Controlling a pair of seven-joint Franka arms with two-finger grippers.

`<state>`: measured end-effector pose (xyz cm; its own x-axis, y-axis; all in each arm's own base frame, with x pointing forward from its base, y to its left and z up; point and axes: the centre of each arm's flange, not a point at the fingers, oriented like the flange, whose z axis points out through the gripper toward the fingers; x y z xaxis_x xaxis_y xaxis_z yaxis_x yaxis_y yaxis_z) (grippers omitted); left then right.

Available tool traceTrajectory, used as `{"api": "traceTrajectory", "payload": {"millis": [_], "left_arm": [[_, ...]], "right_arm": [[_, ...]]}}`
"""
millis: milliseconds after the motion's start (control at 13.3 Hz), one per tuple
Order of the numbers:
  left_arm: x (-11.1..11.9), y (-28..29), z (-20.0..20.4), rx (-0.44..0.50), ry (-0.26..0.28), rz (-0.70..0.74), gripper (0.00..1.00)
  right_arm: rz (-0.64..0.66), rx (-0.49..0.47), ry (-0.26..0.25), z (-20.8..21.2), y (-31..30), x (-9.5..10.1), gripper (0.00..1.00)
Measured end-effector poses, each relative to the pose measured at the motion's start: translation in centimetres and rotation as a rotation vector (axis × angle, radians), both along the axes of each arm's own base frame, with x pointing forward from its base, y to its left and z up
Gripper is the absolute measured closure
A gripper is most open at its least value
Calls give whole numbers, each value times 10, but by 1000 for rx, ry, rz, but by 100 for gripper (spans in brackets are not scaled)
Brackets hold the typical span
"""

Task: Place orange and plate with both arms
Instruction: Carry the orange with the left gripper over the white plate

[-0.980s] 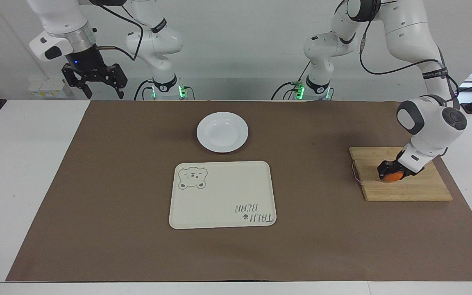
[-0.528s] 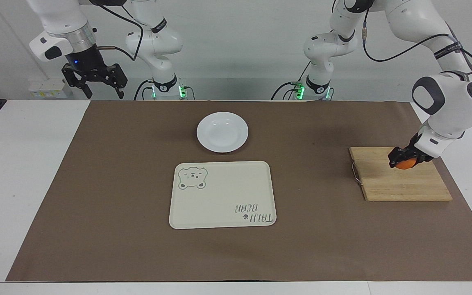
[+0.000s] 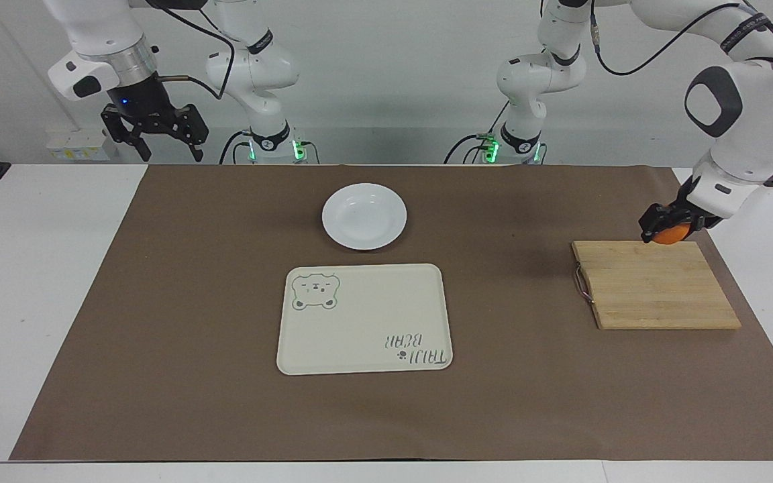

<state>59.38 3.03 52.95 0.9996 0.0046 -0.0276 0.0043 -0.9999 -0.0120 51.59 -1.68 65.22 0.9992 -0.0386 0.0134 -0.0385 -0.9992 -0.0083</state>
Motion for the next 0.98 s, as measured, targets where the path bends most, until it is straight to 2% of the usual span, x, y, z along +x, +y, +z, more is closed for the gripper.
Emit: {"api": "traceTrajectory", "payload": {"millis": [452,679,980], "left_arm": [[-19,-164,2,16,13,76,26],[-37,-224,4,6,13,120,26],[-62,-285,11,-60,11,174,26]], "right_arm": [[0,0,0,0,0,0,0],[0,0,0,0,0,0,0],[0,0,0,0,0,0,0]]}}
